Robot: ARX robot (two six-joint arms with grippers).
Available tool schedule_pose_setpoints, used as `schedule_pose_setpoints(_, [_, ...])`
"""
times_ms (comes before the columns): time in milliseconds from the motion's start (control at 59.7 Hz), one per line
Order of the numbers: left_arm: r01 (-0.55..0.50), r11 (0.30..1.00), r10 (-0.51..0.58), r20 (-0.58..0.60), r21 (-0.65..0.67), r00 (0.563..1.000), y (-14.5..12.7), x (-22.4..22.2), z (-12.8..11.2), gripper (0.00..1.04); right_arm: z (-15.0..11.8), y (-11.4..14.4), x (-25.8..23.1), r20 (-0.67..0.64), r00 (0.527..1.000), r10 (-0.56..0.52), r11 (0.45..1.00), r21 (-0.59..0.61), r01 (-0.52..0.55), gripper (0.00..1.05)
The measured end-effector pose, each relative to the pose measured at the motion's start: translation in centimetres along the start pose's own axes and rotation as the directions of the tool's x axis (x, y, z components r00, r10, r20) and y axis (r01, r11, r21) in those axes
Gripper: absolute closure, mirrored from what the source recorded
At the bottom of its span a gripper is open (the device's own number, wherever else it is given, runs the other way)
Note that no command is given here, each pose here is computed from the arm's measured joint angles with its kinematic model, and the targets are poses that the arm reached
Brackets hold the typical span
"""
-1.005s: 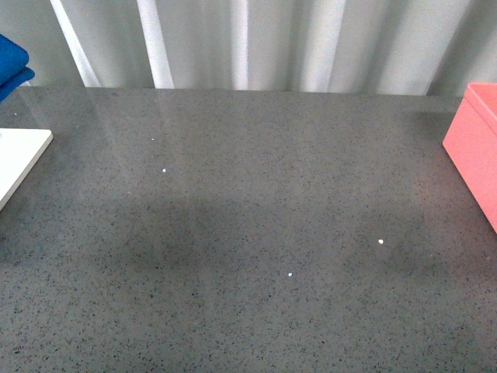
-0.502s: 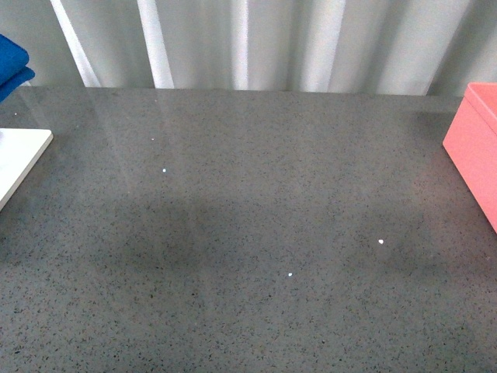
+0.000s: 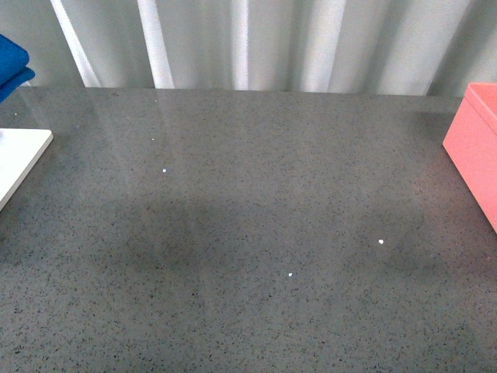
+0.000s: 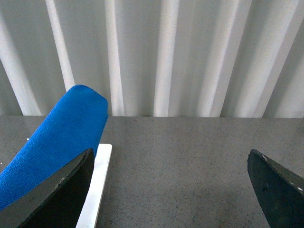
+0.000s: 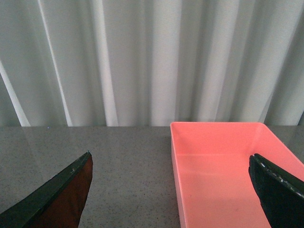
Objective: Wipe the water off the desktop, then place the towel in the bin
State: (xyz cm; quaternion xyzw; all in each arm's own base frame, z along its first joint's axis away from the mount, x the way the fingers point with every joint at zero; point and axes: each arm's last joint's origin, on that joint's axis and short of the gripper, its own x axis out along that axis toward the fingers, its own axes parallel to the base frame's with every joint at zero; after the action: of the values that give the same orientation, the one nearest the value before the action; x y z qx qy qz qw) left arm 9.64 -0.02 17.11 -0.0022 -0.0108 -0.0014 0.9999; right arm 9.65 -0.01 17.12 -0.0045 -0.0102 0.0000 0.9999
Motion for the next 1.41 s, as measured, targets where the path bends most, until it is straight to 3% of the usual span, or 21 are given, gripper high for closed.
schedule_pose_setpoints(117, [-0.001,1.000,0.001,0.000,0.000,1.000,0.0,0.0,0.0,0.07,0.0,0.0,0.0,0.000,1.000,0.000,1.000,0.000,0.000,0.07])
schedule_pose_setpoints(184, [-0.091,0.995,0.082,-0.212,-0.032,0.974,0.1,0.3,-0.2,0.07,0.0,0.0,0.0,0.000,1.000,0.000,1.000,0.000,0.000,0.07])
schedule_pose_setpoints(234, [-0.099,0.994,0.084,-0.283,-0.038,0.955,0.1,1.2,0.0,0.07,0.0,0.0,0.0,0.000,1.000,0.000,1.000,0.000,0.000,0.07])
schedule_pose_setpoints(435, [-0.053,0.998,0.041,-0.237,-0.043,0.971,0.4,5.8,4.6,0.07,0.0,0.0,0.0,0.001,1.000,0.000,1.000,0.000,0.000,0.07])
schedule_pose_setpoints(553, [-0.019,1.000,0.016,-0.294,-0.007,0.956,0.7,9.3,6.8,0.07,0.0,0.0,0.0,0.001,1.000,0.000,1.000,0.000,0.000,0.07])
schedule_pose_setpoints(854, [-0.056,0.985,0.104,-0.305,0.163,0.947,2.5,18.2,10.0,0.07,0.0,0.0,0.0,0.001,1.000,0.000,1.000,0.000,0.000,0.07])
schedule_pose_setpoints(1072, [-0.108,0.957,0.214,-0.403,0.270,0.890,4.5,23.5,8.3,0.07,0.0,0.0,0.0,0.001,1.000,0.000,1.000,0.000,0.000,0.07])
schedule_pose_setpoints(1407, [-0.122,0.914,0.290,-0.412,0.387,0.864,5.5,26.0,5.6,0.07,0.0,0.0,0.0,0.001,1.000,0.000,1.000,0.000,0.000,0.07])
